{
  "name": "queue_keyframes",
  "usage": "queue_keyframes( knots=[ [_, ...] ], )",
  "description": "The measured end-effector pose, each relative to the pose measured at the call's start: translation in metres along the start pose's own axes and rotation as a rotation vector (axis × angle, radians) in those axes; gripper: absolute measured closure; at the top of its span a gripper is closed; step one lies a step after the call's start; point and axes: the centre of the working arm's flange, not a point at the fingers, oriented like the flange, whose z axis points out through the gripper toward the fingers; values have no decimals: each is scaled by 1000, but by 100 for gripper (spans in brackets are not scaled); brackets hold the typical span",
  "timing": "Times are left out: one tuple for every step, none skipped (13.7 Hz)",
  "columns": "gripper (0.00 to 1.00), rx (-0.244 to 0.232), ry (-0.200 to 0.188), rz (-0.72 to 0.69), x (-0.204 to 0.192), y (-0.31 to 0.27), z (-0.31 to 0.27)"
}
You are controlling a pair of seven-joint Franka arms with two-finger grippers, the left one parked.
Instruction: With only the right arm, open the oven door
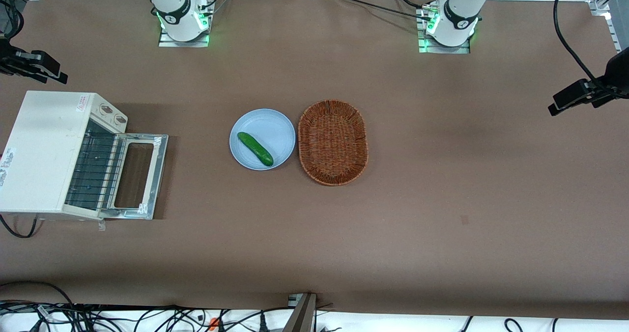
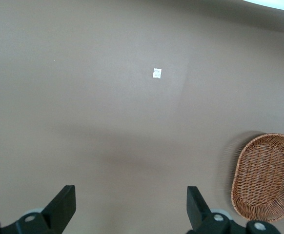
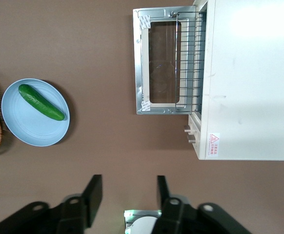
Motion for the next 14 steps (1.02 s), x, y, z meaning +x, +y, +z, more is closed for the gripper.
queue_keyframes(
  knots=[
    [30, 0, 3, 1, 1, 0, 0],
    [18, 0, 11, 1, 1, 0, -1],
    [6, 0, 26, 0, 3, 0, -3],
    [0, -1, 38, 0, 3, 0, -6],
    [0, -1, 46, 0, 4, 0, -7],
    [0, -1, 51, 0, 4, 0, -9],
    [0, -1, 54, 0, 4, 0, -9],
    [0, -1, 60, 0, 5, 0, -10],
    [0, -1, 67, 0, 6, 0, -10],
    [0, -1, 72, 0, 6, 0, -11],
    [0, -1, 74, 0, 7, 0, -11],
    [0, -1, 76, -1, 7, -1, -11],
    [0, -1, 78, -2, 7, -1, -11],
    [0, -1, 80, -2, 7, -2, -11]
  ],
)
